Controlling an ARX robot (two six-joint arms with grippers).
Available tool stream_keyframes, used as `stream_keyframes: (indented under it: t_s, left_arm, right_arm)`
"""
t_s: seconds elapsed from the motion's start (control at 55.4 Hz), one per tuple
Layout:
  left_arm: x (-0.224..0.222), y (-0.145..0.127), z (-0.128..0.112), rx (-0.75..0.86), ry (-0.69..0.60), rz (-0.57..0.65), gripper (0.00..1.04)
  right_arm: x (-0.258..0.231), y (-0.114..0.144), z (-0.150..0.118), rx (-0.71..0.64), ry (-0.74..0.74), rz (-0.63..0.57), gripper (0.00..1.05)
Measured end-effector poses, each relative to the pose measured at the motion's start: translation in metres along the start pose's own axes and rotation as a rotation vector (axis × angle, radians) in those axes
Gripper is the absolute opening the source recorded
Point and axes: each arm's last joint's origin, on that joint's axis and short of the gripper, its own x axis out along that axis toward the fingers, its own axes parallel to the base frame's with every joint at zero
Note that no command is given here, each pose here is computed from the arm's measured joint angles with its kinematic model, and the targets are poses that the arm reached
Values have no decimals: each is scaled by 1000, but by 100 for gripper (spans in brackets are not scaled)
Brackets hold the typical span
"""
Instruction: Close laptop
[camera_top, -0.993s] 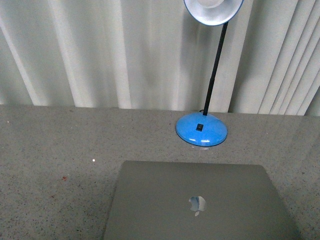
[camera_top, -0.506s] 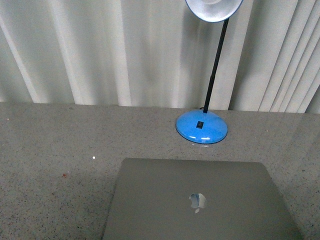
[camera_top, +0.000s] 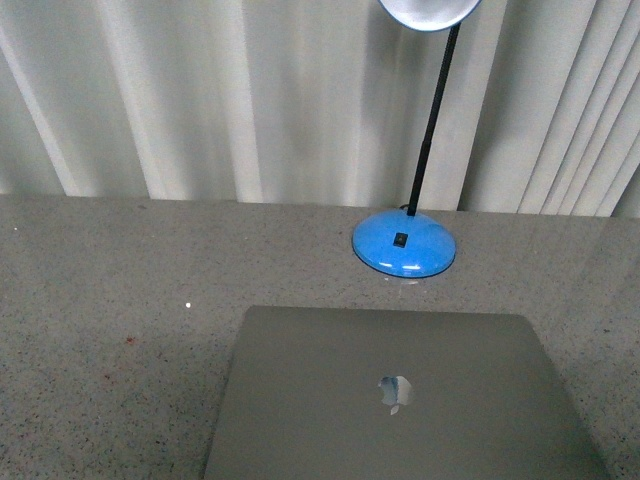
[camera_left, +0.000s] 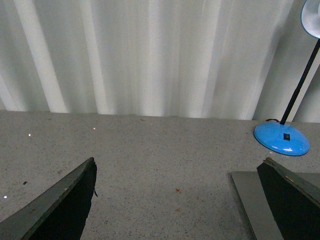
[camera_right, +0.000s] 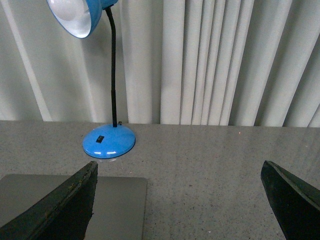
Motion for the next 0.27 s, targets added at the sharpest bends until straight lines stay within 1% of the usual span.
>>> stream_keyframes:
  t_s: [0.271]
  left_arm:
    - [0,0,0,0,0,0,98]
  right_arm:
    - [0,0,0,0,0,0,97]
